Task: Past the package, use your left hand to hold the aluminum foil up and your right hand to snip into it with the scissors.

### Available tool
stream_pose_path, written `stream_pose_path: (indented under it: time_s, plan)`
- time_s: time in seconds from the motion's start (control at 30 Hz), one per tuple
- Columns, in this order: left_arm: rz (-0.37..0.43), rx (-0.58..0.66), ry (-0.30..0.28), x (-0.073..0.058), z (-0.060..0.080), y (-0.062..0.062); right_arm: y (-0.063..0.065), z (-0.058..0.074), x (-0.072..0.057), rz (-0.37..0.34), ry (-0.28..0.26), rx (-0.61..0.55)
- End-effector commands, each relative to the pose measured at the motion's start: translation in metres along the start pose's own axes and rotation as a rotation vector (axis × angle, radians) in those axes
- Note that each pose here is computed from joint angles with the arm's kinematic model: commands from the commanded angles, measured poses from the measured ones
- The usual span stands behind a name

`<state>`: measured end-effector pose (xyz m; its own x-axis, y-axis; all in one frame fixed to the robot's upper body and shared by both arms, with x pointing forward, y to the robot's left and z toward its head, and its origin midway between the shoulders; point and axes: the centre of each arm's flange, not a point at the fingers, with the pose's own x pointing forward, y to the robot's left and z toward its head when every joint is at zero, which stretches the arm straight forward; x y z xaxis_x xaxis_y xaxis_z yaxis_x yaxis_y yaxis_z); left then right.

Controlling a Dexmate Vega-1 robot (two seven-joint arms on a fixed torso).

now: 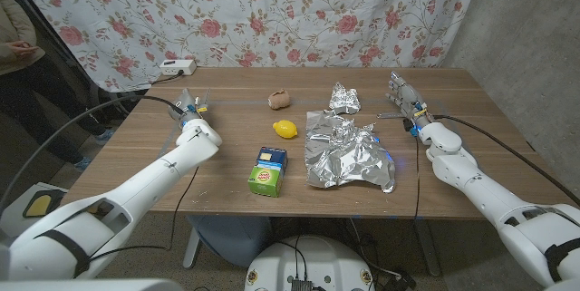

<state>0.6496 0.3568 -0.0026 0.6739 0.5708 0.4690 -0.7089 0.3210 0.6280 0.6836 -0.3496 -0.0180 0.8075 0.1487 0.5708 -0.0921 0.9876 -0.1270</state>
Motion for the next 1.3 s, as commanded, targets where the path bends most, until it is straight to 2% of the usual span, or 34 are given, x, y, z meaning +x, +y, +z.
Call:
stream_pose_path:
  time_s: [0.03,0.33,0.53,0.73,0.87,1.3]
  plan:
    - [0.047,-0.062,-0.075,-0.012,0.008,0.020,-0.002,0.007,-0.005,-0.004,-0.012,-0.001]
    - [0.057,-0.134,-0.128,-0.023,0.011,0.034,-0.003,0.015,-0.011,-0.004,-0.026,-0.012]
    - [0.044,-0.190,-0.212,-0.027,0.011,0.036,-0.001,0.016,-0.014,-0.005,-0.027,-0.011]
    - [0.038,-0.224,-0.267,-0.029,0.014,0.035,-0.002,0.019,-0.018,-0.005,-0.032,-0.018]
    - [0.038,-0.250,-0.286,-0.032,0.019,0.037,-0.003,0.022,-0.020,-0.010,-0.036,-0.021]
    - [-0.007,-0.373,-0.435,-0.045,0.042,0.045,-0.011,0.028,-0.032,-0.027,-0.044,-0.023]
